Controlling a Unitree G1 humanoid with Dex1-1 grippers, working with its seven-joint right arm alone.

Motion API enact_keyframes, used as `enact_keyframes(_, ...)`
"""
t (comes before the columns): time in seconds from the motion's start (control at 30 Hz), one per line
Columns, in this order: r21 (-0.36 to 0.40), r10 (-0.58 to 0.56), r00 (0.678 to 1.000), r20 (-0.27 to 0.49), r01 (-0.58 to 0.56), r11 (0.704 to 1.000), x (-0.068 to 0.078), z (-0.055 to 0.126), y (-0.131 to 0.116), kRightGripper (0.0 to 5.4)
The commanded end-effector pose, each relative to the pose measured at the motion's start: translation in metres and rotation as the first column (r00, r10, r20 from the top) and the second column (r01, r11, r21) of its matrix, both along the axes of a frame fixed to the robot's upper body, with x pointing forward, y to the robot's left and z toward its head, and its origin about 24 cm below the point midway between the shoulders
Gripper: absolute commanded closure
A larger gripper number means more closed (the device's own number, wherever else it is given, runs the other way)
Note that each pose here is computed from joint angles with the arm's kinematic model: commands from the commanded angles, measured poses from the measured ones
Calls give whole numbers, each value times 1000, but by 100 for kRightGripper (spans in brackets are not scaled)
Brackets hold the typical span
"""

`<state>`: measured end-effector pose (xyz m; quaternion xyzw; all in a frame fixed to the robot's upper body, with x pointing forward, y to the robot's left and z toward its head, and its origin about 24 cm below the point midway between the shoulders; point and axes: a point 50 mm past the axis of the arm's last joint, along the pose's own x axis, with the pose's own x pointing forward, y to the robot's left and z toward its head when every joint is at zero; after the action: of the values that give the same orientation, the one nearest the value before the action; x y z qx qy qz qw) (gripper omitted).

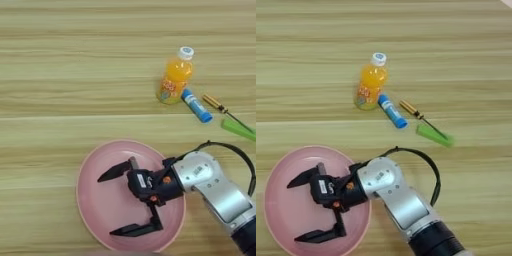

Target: Move the objects on the table

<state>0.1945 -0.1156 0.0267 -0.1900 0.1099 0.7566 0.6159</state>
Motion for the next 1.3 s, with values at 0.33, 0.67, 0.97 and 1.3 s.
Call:
enact_keyframes(0.33,41,-38,997,72,36,999,7,12,5,3)
enact_keyframes(0.67,150,-123,983,136,102,983,22,42,-4,3)
enact_keyframes(0.97,282,-199,964,179,143,949,33,75,-14,3)
enact_keyframes(1.3,600,-370,924,96,243,762,52,130,-29,3)
